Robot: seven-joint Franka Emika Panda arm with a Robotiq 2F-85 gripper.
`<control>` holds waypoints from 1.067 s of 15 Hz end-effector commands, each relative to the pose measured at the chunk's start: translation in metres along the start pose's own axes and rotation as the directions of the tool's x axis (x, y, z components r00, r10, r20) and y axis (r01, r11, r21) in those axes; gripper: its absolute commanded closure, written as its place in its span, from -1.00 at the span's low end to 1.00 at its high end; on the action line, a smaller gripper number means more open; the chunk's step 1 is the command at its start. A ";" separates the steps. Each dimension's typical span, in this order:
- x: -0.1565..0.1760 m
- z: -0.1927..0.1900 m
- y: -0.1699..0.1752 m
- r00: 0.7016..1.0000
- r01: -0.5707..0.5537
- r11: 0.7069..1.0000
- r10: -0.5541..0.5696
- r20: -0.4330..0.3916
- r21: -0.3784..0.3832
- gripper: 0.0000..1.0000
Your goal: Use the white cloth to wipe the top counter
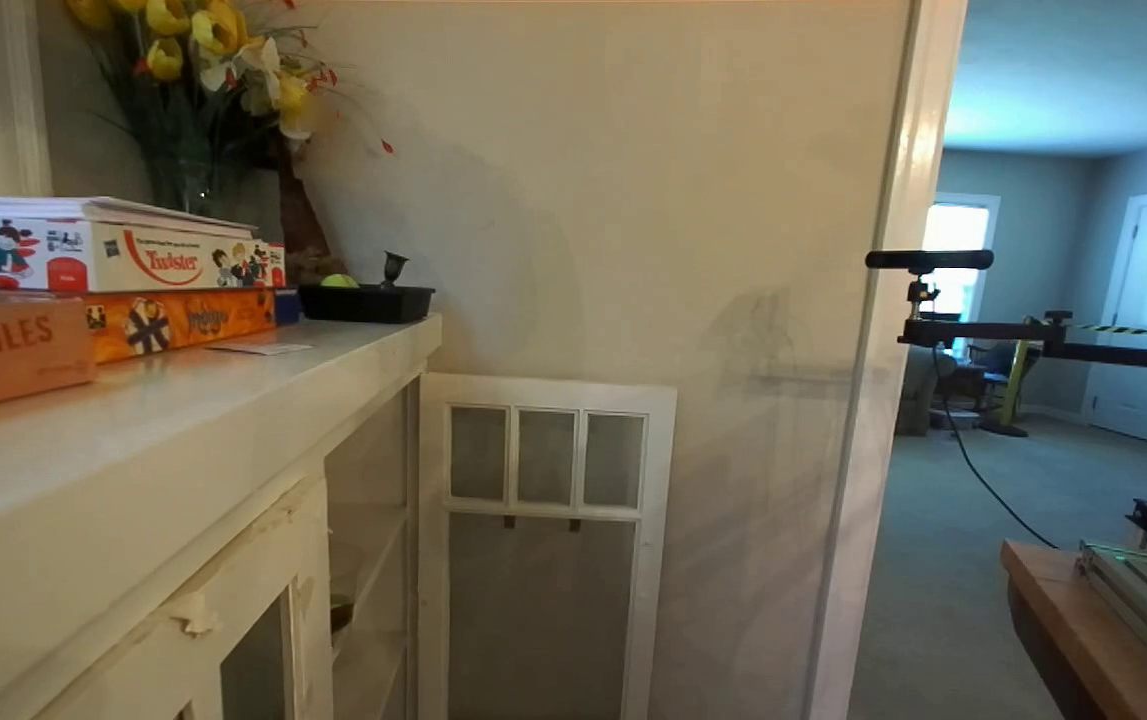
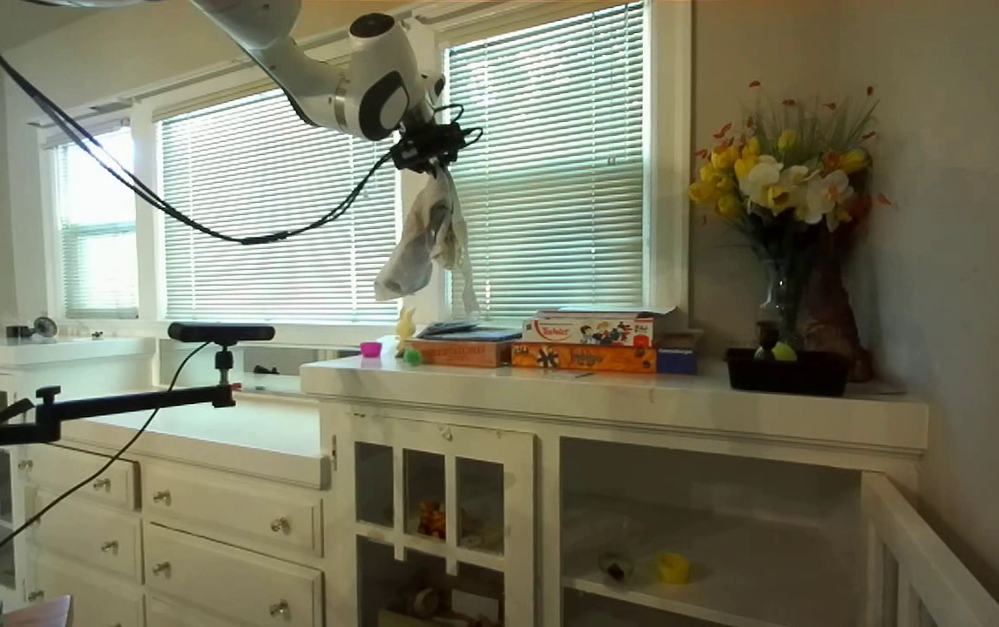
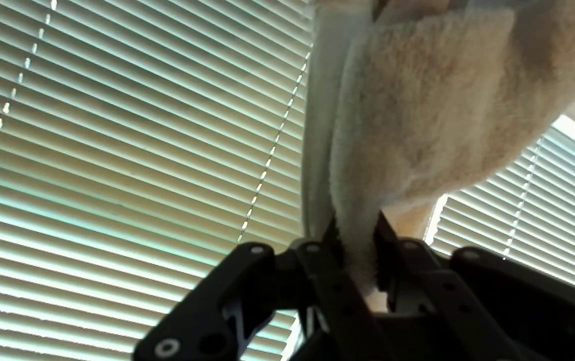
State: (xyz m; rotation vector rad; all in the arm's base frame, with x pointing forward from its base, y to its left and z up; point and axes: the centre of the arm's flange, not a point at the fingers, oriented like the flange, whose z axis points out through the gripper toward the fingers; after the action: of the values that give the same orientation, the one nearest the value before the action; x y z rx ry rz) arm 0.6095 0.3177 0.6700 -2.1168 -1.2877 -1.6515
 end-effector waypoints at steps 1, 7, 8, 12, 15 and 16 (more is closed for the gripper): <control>-0.029 0.046 0.032 0.998 -0.057 0.998 0.057 -0.033 0.018 0.93; -0.119 0.115 0.060 0.971 -0.207 0.978 0.203 0.129 0.020 0.19; -0.129 0.120 0.062 0.962 -0.227 0.974 0.223 0.156 0.011 0.09; -0.117 0.103 0.076 0.911 -0.338 0.938 0.346 0.225 -0.074 -0.49; -0.093 0.056 0.101 0.870 -0.404 0.890 0.446 0.210 -0.212 -0.89; -0.094 0.040 0.112 0.847 -0.426 0.868 0.482 0.223 -0.257 -0.98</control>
State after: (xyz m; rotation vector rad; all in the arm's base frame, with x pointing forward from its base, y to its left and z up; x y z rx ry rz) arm 0.7249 0.2445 0.5761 -2.4658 -0.7642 -1.3835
